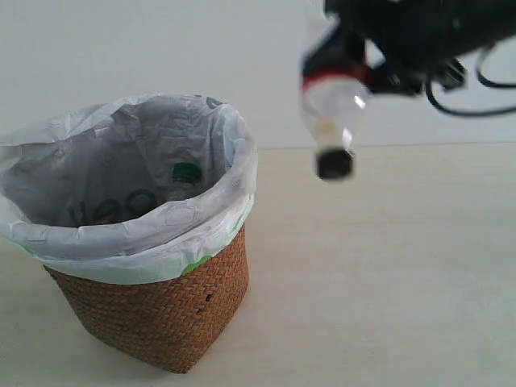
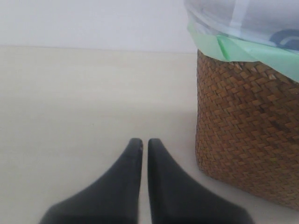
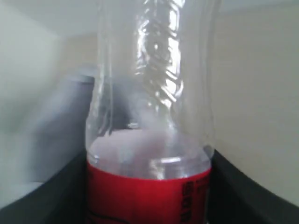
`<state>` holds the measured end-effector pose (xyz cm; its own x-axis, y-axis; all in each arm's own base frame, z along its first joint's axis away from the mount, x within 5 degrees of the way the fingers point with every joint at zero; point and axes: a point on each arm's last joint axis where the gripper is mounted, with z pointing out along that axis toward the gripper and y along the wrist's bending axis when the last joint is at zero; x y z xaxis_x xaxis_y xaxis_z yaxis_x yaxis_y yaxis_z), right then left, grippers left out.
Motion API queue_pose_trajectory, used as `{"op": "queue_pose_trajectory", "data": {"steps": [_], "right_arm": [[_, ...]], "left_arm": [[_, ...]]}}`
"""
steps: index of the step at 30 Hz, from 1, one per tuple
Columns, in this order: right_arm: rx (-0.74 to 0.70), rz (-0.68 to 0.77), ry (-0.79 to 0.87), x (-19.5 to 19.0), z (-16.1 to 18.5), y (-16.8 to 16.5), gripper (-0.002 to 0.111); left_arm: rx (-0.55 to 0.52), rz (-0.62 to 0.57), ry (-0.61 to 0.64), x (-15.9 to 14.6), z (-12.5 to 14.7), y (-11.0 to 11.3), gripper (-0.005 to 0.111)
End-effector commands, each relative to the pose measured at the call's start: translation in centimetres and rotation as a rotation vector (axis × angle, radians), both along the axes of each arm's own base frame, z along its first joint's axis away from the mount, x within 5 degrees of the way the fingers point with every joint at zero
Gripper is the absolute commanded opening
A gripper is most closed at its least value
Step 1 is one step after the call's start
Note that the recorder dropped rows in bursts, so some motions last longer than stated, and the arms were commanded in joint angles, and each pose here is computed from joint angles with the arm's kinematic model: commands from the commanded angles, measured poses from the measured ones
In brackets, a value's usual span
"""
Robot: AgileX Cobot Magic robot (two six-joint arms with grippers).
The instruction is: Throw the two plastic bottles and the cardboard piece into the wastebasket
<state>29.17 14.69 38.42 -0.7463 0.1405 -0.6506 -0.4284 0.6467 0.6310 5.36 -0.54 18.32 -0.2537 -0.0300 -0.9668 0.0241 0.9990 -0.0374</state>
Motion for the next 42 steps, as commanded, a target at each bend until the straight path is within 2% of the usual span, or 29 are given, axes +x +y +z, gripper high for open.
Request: {"op": "queue_pose_trajectory", "data": {"steps": [1,2,3,5,7,13,17,22,31,33,36,40,42], "right_arm": [[0.362,0.184,-0.157,-0.9,8.2,2.5,0.086],[0.326,0.183,-0.124,-0.7,8.2,2.8,0.103],[0.286,0.188,-0.11,-0.5,7.9,2.8,0.105],[0.156,0.202,-0.102,0.0,6.3,2.8,0.105],[0.132,0.202,-0.067,0.6,4.9,3.0,0.105],[-0.293,0.102,-0.062,1.8,1.7,0.9,0.105],[-0.534,0.015,0.009,2.1,0.3,-1.1,0.105],[-0.665,-0.022,0.093,2.0,-1.8,-2.2,0.105],[-0.671,0.01,0.202,1.2,-8.3,-2.1,0.103],[-0.651,0.036,0.212,1.0,-9.2,-1.9,0.096],[-0.581,0.087,0.246,0.3,-10.1,-1.3,0.076],[-0.481,0.12,0.302,-0.2,-10.0,-0.6,0.044],[-0.452,0.185,0.287,-0.7,-9.6,-0.2,0.029]], "left_arm": [[0.01,0.002,0.002,0.0,-0.1,0.0,0.004],[0.01,0.002,0.002,0.0,-0.1,0.0,0.004],[0.01,0.002,0.002,0.0,-0.1,0.0,0.004],[0.01,0.002,0.002,0.0,-0.1,0.0,0.004],[0.01,0.002,0.002,0.0,-0.1,0.0,0.004],[0.01,0.002,0.002,0.0,-0.1,0.0,0.004],[0.01,0.002,0.002,0.0,-0.1,0.0,0.004],[0.01,0.002,0.002,0.0,-0.1,0.0,0.004],[0.01,0.002,0.002,0.0,-0.1,0.0,0.004],[0.01,0.002,0.002,0.0,-0.1,0.0,0.004],[0.01,0.002,0.002,0.0,-0.1,0.0,0.004],[0.01,0.002,0.002,0.0,-0.1,0.0,0.004],[0.01,0.002,0.002,0.0,-0.1,0.0,0.004]]}}
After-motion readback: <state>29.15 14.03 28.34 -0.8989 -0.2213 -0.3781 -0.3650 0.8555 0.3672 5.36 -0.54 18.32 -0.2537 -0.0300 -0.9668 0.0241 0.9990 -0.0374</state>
